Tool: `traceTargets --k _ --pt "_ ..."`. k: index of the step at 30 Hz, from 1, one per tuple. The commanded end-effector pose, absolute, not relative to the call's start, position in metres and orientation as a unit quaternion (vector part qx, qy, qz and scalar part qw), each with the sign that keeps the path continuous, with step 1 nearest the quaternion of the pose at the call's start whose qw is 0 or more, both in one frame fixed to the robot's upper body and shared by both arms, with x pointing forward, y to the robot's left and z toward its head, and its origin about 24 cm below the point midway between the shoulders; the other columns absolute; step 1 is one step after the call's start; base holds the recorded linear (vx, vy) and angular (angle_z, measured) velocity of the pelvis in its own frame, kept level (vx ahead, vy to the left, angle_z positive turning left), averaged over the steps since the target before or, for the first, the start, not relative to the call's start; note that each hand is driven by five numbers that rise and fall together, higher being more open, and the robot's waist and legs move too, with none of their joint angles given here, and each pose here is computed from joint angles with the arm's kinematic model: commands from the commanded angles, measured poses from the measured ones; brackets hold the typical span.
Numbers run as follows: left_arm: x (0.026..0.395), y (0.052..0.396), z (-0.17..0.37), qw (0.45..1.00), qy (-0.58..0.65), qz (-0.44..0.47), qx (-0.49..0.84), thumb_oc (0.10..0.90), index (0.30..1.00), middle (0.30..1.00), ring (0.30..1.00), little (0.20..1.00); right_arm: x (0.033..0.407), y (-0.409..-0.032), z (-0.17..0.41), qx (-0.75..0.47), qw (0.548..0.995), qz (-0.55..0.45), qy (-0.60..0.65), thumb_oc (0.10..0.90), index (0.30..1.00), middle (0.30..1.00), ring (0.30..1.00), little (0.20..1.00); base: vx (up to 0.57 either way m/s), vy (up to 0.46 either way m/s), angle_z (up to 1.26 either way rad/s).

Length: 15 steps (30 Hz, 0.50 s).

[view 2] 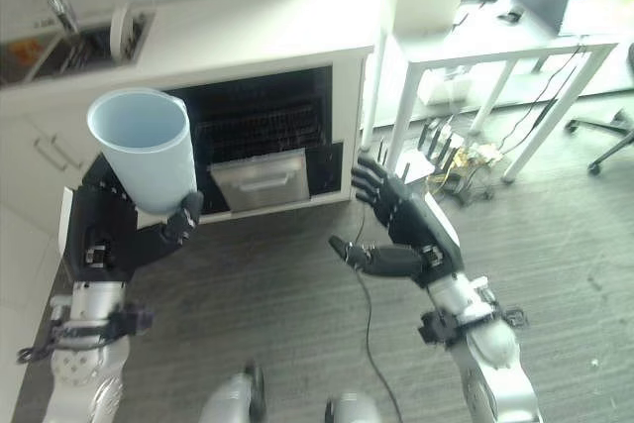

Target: Place the dishes in the dishwasher.

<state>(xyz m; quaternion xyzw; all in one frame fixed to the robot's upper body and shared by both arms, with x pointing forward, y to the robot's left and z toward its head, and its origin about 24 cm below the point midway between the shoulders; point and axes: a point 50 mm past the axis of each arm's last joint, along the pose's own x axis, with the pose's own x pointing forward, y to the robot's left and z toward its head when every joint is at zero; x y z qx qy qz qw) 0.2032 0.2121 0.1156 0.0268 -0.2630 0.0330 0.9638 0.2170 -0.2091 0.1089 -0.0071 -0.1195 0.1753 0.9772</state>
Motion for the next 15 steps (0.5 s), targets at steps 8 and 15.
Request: traceTargets --k 8,15 --pt "0.197 0.224 0.175 0.9 -0.429 0.058 0.047 0.4 0.3 0.3 0.3 0.3 0.204 -0.214 0.152 -0.011 0.949 0.198 -0.244 0.8 0.9 0.9 0.9 0.9 0.19 0.267 -0.25" --pt "0.205 0.22 0.185 0.896 -0.437 0.037 0.067 0.4 0.3 0.3 0.3 0.3 0.211 -0.206 0.161 0.003 0.947 0.179 -0.266 0.8 0.9 0.9 0.9 0.9 0.15 0.185 0.21"
